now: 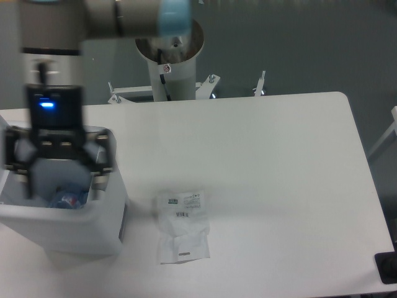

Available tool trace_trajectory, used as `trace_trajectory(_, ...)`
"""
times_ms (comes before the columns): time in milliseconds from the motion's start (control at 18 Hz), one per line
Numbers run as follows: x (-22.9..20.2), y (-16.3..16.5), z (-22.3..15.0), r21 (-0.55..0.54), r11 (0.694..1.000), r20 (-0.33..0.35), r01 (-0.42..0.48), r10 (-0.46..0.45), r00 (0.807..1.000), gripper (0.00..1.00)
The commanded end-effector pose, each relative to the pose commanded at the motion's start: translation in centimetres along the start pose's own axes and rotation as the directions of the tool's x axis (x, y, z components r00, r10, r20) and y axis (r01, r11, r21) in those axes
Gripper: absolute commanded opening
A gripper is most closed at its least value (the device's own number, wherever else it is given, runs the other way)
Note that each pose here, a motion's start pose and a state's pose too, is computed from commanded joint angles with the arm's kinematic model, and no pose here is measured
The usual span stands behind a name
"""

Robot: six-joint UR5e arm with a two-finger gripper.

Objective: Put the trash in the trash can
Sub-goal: 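Move the open gripper over the clear plastic bag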

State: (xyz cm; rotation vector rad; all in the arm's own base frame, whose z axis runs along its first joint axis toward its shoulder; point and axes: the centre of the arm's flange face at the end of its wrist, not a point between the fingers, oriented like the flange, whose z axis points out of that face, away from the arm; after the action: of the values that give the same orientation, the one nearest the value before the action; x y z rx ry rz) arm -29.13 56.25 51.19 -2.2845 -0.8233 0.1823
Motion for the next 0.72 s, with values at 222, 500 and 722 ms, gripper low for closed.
trace_trajectory(222,-7.6,1.3,3.0,-0.054,0.995,0.076,0.088,-0.083,0.994,1.0)
trace_trajectory(500,-10.7,5.7,8.3,-0.185,0.98,0.099,0.078,-0.061,0.993,1.0)
trace_trajectory(722,-11.0,8.2,11.2,-0.264,0.962,0.062,-0.064,0.083,0.995,1.0)
